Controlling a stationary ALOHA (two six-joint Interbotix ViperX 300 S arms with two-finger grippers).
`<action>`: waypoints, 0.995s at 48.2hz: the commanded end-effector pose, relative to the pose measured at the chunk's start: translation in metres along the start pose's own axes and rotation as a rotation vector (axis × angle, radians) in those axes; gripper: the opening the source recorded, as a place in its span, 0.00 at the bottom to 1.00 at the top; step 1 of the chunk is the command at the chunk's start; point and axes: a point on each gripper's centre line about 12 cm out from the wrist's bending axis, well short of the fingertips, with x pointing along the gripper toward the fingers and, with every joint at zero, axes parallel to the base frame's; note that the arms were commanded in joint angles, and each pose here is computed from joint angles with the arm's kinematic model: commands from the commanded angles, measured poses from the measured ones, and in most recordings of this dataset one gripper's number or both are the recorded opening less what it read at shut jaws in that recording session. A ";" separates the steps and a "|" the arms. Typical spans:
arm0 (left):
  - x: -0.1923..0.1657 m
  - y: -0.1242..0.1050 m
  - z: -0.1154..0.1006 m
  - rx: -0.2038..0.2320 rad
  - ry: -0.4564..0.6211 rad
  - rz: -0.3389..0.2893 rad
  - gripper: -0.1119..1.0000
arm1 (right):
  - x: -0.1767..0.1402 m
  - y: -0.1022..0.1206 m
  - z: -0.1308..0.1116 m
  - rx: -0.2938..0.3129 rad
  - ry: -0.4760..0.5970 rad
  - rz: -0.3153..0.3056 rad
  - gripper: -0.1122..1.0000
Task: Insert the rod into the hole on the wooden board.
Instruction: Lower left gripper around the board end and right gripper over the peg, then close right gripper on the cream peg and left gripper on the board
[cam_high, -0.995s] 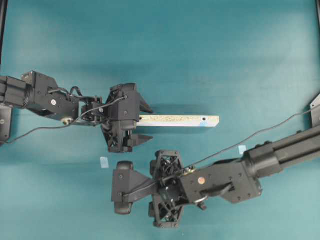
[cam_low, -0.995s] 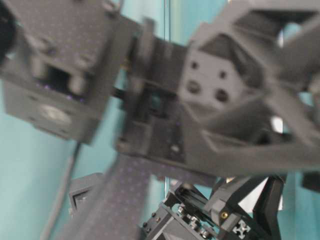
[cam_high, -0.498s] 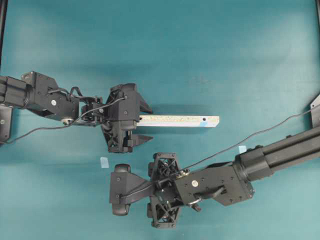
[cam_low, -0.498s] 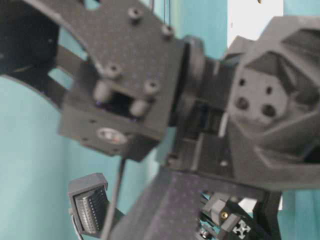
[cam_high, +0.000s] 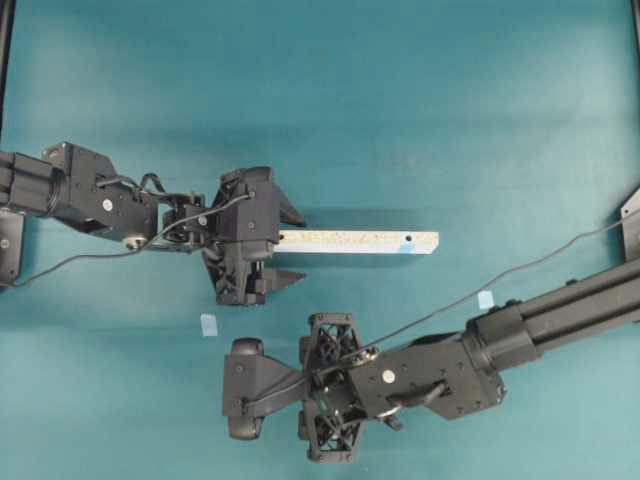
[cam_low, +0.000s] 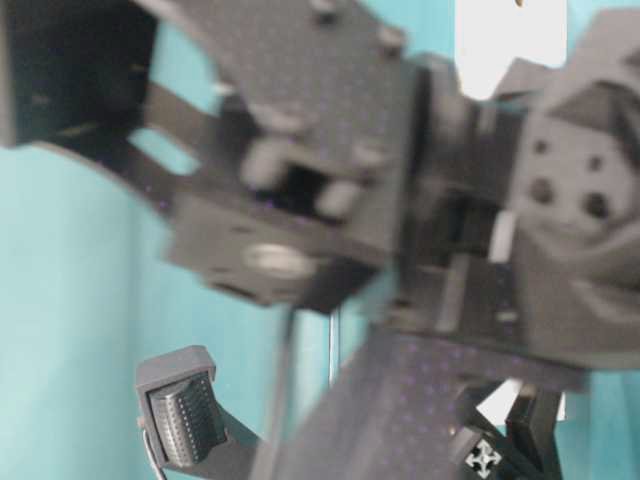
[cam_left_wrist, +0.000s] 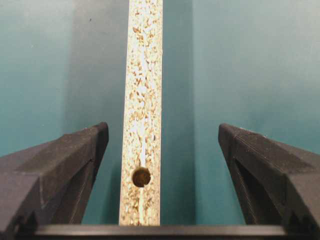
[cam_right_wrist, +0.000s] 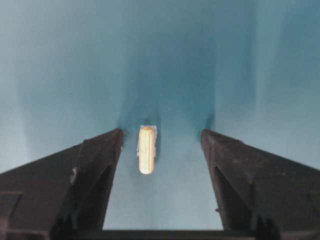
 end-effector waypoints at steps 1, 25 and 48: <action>-0.002 -0.002 0.009 0.007 -0.031 -0.004 0.99 | -0.016 0.010 0.011 -0.002 -0.052 0.036 0.72; -0.002 -0.004 0.009 0.008 -0.031 -0.007 0.99 | -0.014 0.011 0.012 -0.002 -0.057 0.039 0.68; -0.003 -0.009 0.008 0.015 -0.028 -0.018 0.99 | -0.013 0.012 0.014 -0.003 -0.073 0.050 0.52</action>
